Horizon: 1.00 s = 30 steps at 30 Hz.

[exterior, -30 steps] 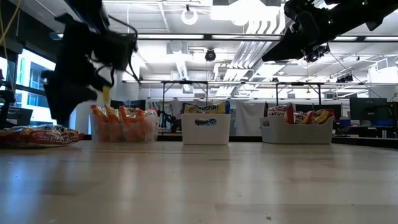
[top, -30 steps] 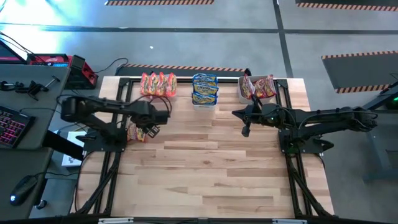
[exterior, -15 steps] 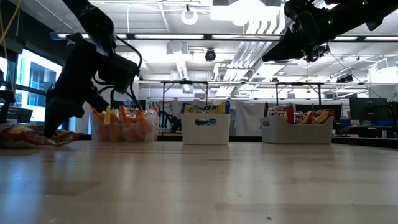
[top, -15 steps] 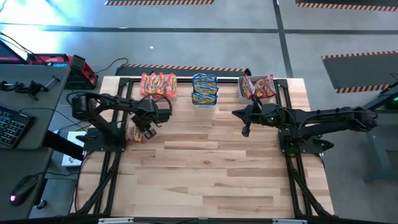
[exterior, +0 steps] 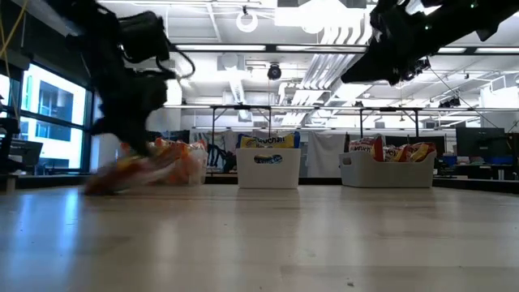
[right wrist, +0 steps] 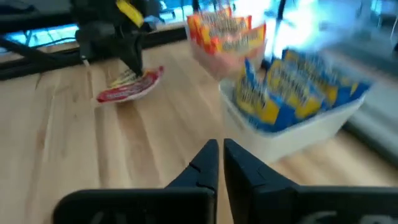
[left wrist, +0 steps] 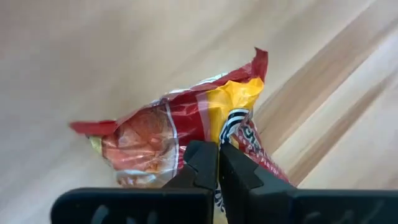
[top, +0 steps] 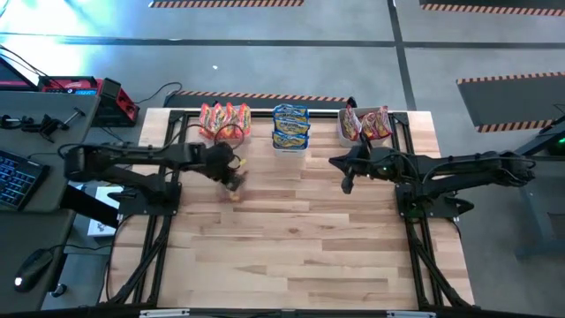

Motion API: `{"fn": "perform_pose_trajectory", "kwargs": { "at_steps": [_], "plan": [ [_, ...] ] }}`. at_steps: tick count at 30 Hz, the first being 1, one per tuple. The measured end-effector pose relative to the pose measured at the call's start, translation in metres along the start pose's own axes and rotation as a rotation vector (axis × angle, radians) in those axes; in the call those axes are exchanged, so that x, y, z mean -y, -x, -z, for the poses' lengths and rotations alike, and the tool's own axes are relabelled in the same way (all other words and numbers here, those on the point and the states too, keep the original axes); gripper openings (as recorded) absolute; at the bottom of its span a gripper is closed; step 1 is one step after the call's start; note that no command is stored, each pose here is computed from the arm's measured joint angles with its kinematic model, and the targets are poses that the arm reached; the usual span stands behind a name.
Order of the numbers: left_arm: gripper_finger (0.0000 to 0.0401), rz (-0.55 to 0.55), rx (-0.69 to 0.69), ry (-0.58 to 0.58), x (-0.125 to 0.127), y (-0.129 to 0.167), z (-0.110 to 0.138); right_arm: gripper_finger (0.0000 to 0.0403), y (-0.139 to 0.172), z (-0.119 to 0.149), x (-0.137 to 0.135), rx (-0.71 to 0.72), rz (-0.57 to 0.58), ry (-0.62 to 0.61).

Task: Sort Maruchan noodles
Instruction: Put the red noodle pack into the gray bin

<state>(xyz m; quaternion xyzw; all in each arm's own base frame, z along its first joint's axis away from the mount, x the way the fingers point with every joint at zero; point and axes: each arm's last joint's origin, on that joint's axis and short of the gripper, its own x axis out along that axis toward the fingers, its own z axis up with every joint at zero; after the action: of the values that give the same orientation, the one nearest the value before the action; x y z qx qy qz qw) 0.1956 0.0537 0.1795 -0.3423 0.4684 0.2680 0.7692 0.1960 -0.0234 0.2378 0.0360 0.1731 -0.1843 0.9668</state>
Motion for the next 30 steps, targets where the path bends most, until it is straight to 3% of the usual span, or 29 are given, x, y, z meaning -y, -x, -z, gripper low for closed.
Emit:
{"fn": "perform_pose_trajectory", "kwargs": {
  "at_steps": [4,7,13,18,24,30],
  "plan": [
    [0.0,0.222,0.289,0.063,0.012,-0.011,-0.006,0.0036,-0.014,0.009,-0.006,-0.062,0.0,-0.162],
    [0.0,0.322,0.482,0.063,0.024,-0.014,-0.013,0.0089,-0.031,0.015,-0.014,-0.074,-0.017,-0.266],
    [0.0,0.275,0.656,0.004,0.042,-0.024,-0.024,0.0226,-0.07,0.006,-0.026,-0.078,-0.017,-0.507],
    [0.0,0.294,0.728,-0.021,0.055,-0.032,-0.037,0.031,-0.106,-0.015,-0.034,-0.104,0.012,-0.519],
    [0.0,0.36,0.8,-0.059,0.063,-0.027,-0.046,0.0331,-0.141,-0.03,-0.041,-0.211,0.1,-0.476],
    [0.0,0.381,0.822,-0.065,0.064,-0.023,-0.047,0.0328,-0.162,-0.042,-0.049,-0.189,0.103,-0.485]
  ]
}}
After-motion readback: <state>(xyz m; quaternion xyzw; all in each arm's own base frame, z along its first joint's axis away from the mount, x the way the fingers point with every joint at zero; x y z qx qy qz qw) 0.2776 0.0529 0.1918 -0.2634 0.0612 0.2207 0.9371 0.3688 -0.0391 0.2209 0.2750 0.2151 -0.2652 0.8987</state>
